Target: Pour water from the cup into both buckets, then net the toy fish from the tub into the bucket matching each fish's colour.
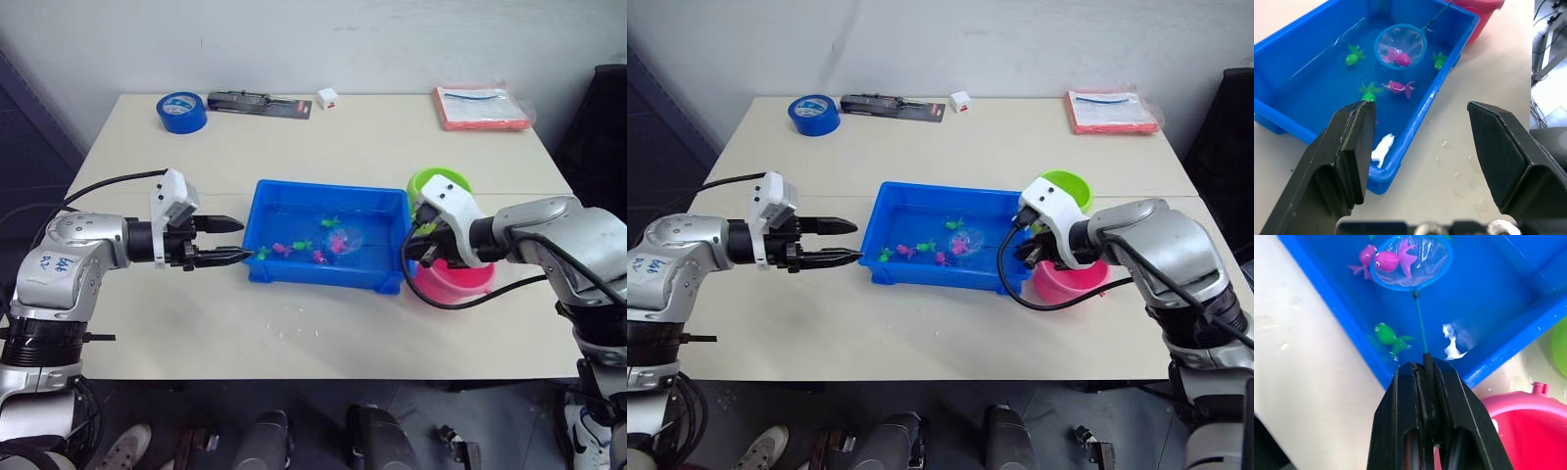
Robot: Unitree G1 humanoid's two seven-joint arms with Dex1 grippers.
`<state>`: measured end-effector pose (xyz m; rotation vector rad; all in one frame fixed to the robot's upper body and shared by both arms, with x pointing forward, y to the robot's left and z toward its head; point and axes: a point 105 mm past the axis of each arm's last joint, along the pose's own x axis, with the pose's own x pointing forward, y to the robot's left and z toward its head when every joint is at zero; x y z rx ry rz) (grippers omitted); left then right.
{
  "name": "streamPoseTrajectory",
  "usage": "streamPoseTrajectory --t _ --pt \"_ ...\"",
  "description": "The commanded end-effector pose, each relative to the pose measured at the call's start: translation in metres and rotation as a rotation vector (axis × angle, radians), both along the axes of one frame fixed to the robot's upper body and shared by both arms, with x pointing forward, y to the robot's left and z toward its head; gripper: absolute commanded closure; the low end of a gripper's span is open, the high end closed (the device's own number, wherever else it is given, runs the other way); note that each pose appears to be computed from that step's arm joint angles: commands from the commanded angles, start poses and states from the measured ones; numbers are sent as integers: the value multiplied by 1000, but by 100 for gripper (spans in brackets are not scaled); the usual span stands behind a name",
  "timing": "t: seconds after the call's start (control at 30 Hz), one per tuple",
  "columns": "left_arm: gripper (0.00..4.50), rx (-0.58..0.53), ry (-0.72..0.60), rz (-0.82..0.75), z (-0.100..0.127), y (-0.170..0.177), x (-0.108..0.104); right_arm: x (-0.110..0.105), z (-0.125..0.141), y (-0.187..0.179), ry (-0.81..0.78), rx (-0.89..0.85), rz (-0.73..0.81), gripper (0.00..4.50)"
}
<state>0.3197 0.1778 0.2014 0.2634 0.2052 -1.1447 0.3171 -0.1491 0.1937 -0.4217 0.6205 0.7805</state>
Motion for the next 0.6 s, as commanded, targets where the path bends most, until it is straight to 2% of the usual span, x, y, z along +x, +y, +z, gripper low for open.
streamPoseTrajectory --t 0.03,0.4,0.5,0.6 --pt "124 3 -42 -30 9 -3 1 -9 21 -3 -72 26 6 370" --pt "124 12 -51 -76 11 -8 6 -20 20 -2 -89 82 11 370" --pt "124 9 -58 -95 11 -13 7 -21 21 -7 -138 122 -7 370" --pt "124 0 -70 -139 13 -22 9 -35 27 -17 -201 182 -2 370"
